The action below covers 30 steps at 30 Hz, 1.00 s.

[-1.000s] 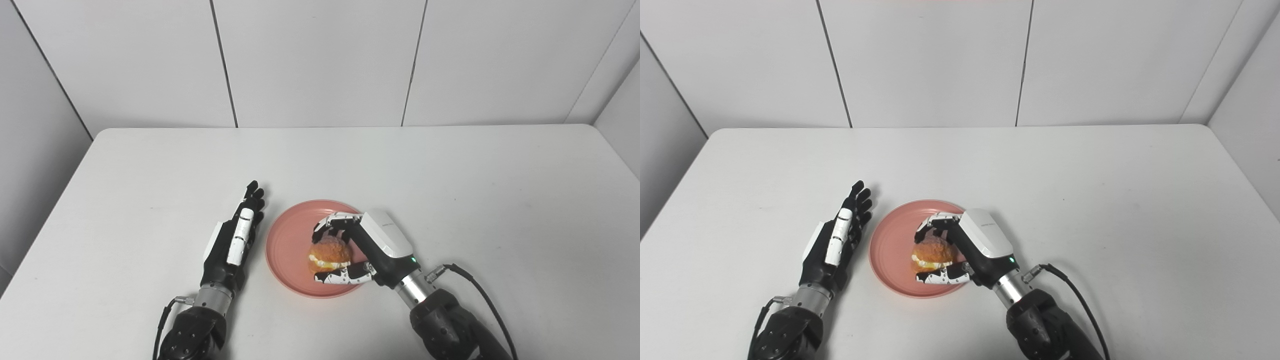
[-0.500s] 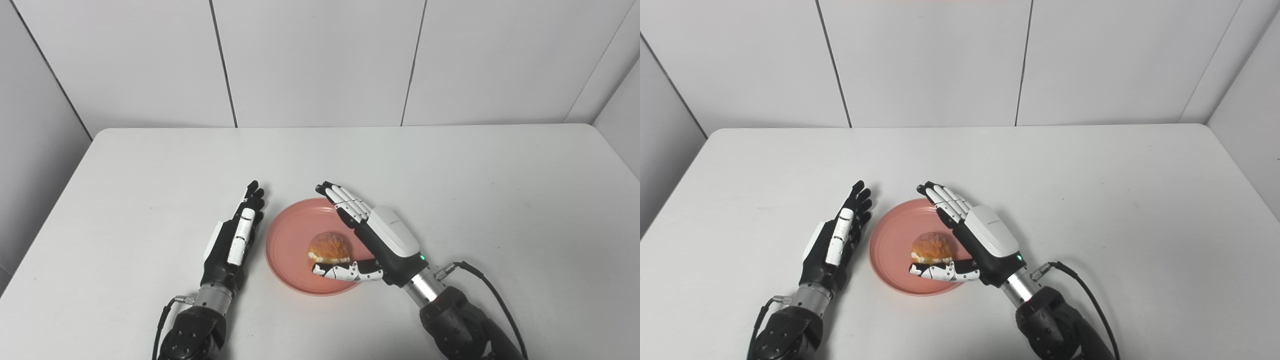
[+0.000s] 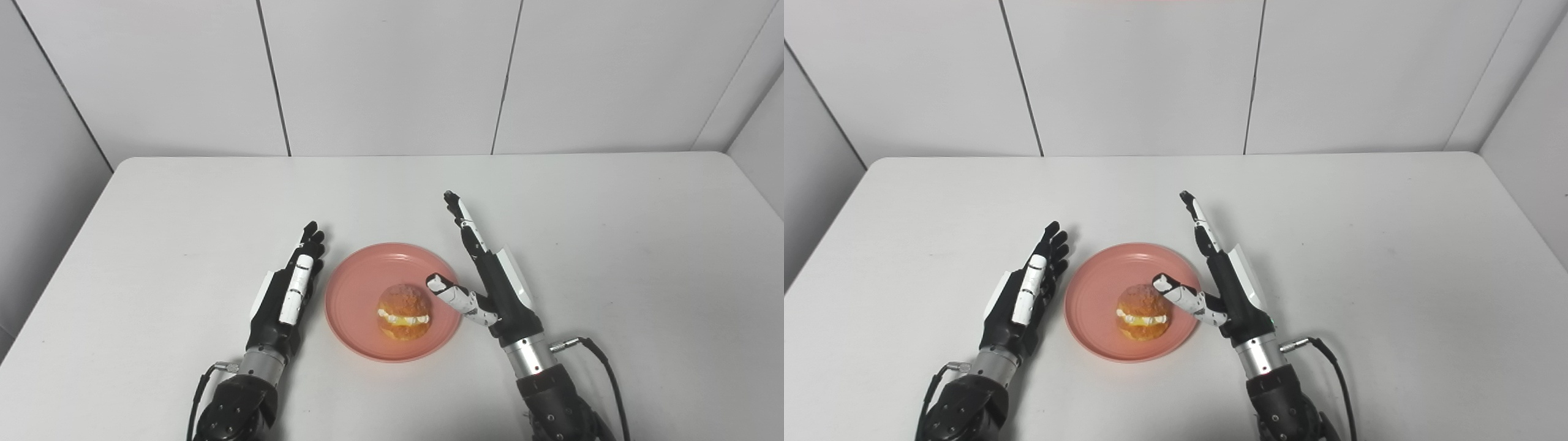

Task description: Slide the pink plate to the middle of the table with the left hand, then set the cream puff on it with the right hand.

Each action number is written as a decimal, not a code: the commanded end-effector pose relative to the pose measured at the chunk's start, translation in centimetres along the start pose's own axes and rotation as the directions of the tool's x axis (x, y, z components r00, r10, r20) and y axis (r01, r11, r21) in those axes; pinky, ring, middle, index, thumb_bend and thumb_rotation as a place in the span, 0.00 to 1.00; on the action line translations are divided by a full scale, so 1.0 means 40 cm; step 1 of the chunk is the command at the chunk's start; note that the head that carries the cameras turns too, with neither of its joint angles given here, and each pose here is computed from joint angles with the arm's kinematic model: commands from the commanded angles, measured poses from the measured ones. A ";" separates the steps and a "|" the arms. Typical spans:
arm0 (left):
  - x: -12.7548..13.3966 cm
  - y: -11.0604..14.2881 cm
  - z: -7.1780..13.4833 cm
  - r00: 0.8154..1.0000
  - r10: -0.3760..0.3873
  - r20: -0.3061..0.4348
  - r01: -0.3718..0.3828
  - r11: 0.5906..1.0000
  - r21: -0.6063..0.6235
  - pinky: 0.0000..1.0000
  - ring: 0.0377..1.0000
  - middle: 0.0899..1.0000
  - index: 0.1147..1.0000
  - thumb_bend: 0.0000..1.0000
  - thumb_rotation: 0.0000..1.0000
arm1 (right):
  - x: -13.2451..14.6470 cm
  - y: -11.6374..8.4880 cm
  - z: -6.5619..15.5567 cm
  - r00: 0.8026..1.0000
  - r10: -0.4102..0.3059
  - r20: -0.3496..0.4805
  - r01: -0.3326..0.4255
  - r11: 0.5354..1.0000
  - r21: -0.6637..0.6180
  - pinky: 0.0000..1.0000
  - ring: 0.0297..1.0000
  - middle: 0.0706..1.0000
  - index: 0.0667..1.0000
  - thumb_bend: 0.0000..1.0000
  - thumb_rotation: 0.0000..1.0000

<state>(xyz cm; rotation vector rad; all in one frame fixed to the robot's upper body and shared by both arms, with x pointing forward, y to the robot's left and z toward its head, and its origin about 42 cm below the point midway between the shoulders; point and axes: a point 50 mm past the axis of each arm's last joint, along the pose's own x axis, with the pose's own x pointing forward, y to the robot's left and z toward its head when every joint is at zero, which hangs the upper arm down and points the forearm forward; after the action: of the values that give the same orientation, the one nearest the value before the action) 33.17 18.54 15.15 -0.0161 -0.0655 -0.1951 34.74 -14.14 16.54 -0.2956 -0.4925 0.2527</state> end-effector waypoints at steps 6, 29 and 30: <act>0.007 -0.014 0.007 0.999 -0.014 0.041 0.014 1.000 -0.001 1.00 1.00 1.00 1.00 0.63 1.00 | 0.010 -0.006 0.026 0.996 -0.057 -0.063 0.065 0.989 0.132 1.00 1.00 1.00 1.00 0.62 1.00; 0.007 -0.022 0.008 0.995 0.065 0.079 -0.062 0.997 -0.037 1.00 1.00 1.00 1.00 0.61 1.00 | -0.015 0.032 -0.004 0.946 -0.066 -0.316 0.192 0.902 0.387 1.00 1.00 1.00 1.00 0.62 0.95; 0.008 -0.023 0.009 0.993 0.083 0.089 -0.078 0.996 -0.053 1.00 1.00 1.00 1.00 0.61 1.00 | -0.014 0.032 -0.005 0.943 -0.074 -0.323 0.204 0.898 0.390 1.00 1.00 1.00 1.00 0.62 0.94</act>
<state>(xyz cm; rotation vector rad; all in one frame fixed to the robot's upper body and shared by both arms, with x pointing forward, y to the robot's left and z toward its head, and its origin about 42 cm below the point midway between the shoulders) 33.21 17.90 14.91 -0.0615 -0.0972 -0.1377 33.74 -13.74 14.48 0.0954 -0.1220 0.1710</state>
